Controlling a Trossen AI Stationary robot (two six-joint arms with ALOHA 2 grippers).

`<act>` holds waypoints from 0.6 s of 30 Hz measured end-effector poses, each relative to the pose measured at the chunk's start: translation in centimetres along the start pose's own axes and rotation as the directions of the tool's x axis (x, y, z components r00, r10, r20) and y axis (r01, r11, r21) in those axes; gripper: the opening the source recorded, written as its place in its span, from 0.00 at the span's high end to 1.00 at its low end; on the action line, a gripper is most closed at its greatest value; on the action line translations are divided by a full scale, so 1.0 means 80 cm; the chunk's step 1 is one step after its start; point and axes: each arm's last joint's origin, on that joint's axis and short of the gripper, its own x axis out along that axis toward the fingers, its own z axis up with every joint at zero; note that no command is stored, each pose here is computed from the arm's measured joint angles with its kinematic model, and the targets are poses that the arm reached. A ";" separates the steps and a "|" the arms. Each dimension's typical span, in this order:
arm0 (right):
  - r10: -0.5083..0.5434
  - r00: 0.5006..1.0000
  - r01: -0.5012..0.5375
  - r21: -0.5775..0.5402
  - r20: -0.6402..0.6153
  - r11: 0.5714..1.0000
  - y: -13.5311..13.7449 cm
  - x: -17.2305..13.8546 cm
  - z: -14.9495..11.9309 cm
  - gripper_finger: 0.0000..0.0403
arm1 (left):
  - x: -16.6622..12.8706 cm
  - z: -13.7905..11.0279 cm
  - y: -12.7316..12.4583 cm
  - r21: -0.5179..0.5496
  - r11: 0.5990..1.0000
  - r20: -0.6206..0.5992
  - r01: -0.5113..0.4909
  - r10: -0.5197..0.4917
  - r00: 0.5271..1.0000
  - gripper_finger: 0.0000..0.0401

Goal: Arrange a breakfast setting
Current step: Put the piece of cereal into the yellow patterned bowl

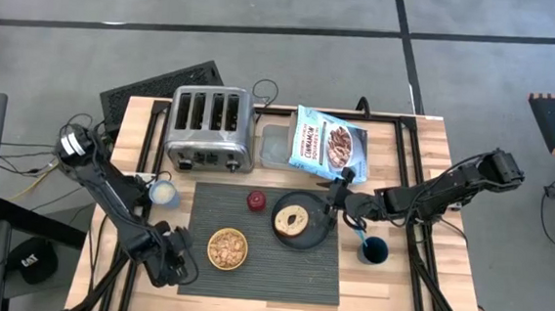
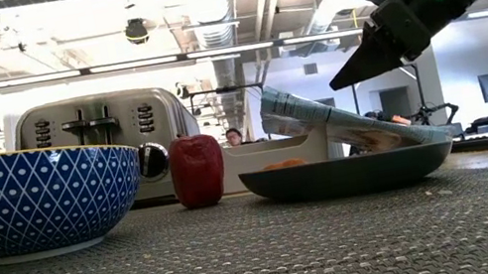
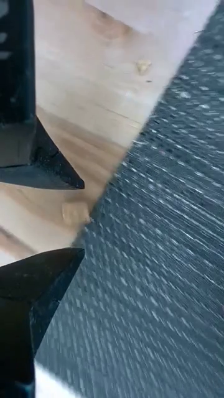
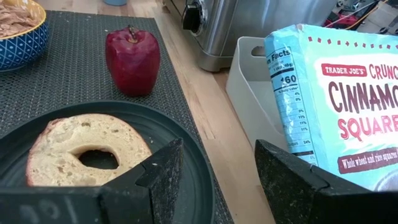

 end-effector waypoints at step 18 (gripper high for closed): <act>-0.009 1.000 0.009 0.007 -0.003 1.000 -0.003 0.002 0.000 0.43 | 0.017 -0.002 0.001 0.052 0.995 0.010 -0.081 0.080 0.997 0.79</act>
